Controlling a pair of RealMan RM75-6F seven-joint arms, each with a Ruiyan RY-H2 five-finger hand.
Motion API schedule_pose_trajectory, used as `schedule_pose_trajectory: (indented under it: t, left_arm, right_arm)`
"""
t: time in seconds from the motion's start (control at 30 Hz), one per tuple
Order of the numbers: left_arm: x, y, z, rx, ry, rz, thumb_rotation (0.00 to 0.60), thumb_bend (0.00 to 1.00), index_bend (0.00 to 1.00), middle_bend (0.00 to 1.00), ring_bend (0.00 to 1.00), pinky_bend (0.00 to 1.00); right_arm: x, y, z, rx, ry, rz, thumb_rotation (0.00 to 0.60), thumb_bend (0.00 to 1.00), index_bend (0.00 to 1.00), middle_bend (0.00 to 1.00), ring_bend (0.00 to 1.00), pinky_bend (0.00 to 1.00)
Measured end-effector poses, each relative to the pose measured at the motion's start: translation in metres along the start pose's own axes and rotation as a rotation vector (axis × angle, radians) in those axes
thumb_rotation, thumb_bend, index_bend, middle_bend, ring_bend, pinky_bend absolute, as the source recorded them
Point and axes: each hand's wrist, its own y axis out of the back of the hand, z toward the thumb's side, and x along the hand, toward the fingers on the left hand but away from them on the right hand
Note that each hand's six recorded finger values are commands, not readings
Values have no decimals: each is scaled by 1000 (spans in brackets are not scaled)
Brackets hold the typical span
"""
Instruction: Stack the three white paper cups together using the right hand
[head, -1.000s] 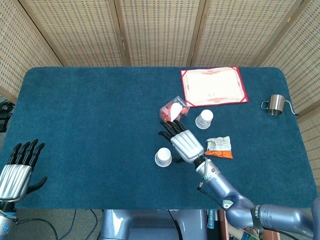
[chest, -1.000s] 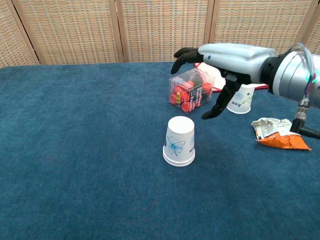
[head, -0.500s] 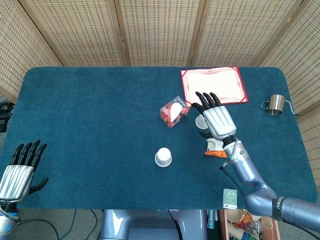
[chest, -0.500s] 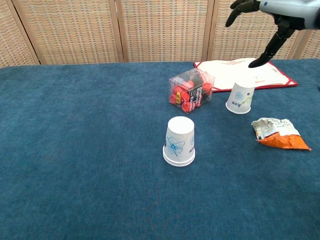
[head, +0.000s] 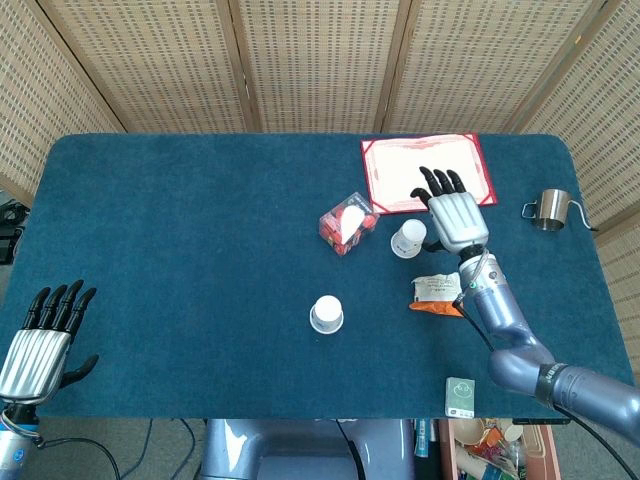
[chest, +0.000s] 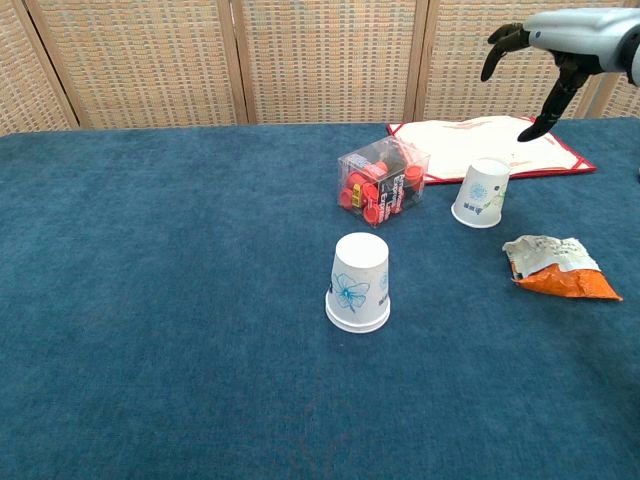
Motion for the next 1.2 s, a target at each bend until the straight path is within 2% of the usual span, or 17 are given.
schedule_pose_trajectory:
  t: [0.4,0.77,1.2]
  left_arm:
    - [1,-1,-1,7,6,-2,600,236,0,0,0,0]
    - [-1,1,1,9,1,5,600,236,0,0,0,0]
    - [-1,1,2,15,-4,0,600,237,0,0,0,0]
  right_arm:
    - [-21,-35,4,14,-11,74,600,69,293,0,0,0]
    - [-31,-46,-1,34,-28,90,600,69,299,0,0,0]
    - [-39,-63,-25,57,-92,131,600,70,341,0,0,0]
